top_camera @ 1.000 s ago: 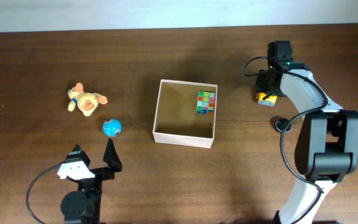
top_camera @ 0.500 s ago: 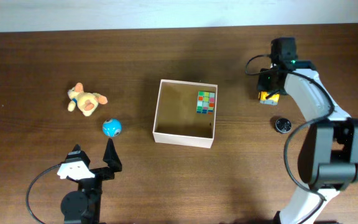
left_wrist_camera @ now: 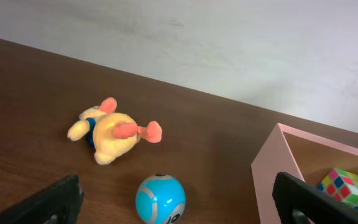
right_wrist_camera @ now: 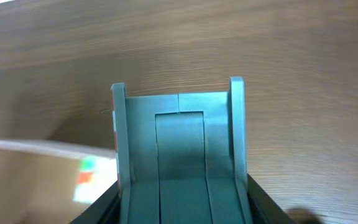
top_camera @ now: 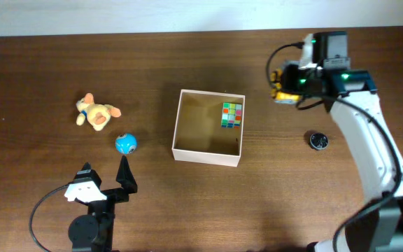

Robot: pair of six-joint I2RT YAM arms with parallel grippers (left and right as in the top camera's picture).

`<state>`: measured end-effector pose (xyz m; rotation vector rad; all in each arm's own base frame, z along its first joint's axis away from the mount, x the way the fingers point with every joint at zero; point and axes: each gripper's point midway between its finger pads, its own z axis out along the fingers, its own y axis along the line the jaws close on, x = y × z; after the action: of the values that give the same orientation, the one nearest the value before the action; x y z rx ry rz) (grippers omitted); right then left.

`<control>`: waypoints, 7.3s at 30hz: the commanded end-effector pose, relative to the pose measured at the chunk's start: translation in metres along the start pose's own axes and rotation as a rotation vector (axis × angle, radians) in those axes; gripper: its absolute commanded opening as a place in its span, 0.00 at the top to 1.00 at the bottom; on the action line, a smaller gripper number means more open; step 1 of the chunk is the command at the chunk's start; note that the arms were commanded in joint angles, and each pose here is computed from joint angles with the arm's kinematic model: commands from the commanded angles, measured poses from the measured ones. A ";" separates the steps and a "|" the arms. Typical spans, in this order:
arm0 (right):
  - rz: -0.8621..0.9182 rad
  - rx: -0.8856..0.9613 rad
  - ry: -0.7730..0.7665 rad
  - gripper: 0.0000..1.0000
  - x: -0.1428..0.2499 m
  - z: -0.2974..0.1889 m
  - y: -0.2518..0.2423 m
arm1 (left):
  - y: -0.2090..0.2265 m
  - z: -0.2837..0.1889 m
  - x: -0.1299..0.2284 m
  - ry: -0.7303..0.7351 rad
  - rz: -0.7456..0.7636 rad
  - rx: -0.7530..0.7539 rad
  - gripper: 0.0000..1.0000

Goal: Pack container
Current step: 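Carry the truck with the right gripper into the box, then lower the truck beside the cube and open the right gripper, then move the right gripper over the black round puck, then lower the right gripper around the black puck and close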

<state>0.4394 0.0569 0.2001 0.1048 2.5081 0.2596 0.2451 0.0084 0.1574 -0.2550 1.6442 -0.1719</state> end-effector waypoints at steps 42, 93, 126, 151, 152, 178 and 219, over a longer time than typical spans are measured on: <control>0.140 -0.036 -0.026 0.59 0.084 0.071 0.208 | -0.001 0.000 0.001 -0.002 0.016 0.010 0.01; 0.122 -0.033 0.013 0.47 0.109 0.131 0.215 | -0.001 0.000 0.001 -0.002 0.016 0.010 0.01; 0.130 0.328 0.039 0.01 0.081 -0.077 0.052 | -0.001 0.000 0.001 -0.002 0.016 0.010 0.01; 0.235 0.531 0.157 0.01 0.147 0.007 -0.098 | -0.001 0.000 0.001 -0.002 0.016 0.010 0.01; 0.238 0.526 0.151 0.01 0.151 0.013 -0.099 | -0.001 0.000 0.001 -0.002 0.016 0.010 0.01; 0.165 0.390 0.163 0.01 0.164 0.038 -0.152 | -0.001 0.000 0.001 -0.002 0.016 0.010 0.01; 0.170 0.361 0.168 0.22 0.170 0.088 -0.181 | -0.001 0.000 0.001 -0.002 0.016 0.010 0.01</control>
<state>0.3572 -0.0729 0.0019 0.4200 2.6790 -0.1219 0.2451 0.0084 0.1574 -0.2550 1.6442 -0.1719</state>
